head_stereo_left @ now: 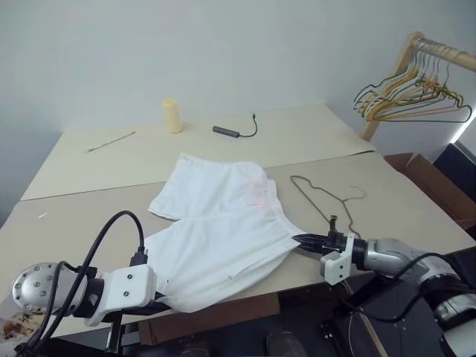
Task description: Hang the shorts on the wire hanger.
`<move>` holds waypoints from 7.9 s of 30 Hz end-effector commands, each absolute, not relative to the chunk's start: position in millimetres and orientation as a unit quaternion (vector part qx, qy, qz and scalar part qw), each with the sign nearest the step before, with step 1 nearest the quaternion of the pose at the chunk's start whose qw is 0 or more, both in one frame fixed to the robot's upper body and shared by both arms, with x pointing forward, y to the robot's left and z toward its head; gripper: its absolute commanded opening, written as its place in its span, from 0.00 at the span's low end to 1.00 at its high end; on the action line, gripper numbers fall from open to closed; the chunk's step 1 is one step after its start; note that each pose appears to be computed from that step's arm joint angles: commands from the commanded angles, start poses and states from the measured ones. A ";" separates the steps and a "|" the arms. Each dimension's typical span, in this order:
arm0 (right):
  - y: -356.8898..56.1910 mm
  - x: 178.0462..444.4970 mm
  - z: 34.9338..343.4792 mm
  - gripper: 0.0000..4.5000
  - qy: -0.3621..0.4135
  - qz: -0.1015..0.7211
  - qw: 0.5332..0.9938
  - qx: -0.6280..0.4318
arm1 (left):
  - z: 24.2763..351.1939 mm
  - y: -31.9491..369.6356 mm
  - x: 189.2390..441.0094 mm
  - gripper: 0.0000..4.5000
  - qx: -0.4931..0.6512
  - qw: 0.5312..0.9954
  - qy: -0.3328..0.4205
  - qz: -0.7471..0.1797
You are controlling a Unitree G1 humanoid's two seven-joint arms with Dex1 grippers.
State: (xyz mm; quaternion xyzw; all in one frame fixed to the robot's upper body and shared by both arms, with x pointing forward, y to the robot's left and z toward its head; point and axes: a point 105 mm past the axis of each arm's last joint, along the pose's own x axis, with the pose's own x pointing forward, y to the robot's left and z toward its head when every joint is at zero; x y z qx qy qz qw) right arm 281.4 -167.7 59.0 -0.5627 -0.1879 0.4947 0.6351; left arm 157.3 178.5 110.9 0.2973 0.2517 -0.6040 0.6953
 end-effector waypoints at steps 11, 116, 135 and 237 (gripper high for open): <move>-182.7 239.6 94.0 0.68 -0.080 0.544 0.699 -0.457 | 141.2 192.4 171.7 0.66 0.275 0.728 0.177 -0.602; -180.0 350.2 230.9 0.00 -0.363 0.173 0.534 -0.744 | 178.8 92.1 345.0 0.00 0.143 0.780 0.162 -0.587; -154.4 308.3 225.3 0.91 0.037 0.549 0.780 -0.300 | 174.3 137.0 324.6 0.00 0.322 0.755 0.076 -0.567; -235.5 298.3 90.2 0.00 0.502 0.473 0.720 0.074 | 190.4 160.5 261.2 0.99 0.162 0.817 0.000 -0.553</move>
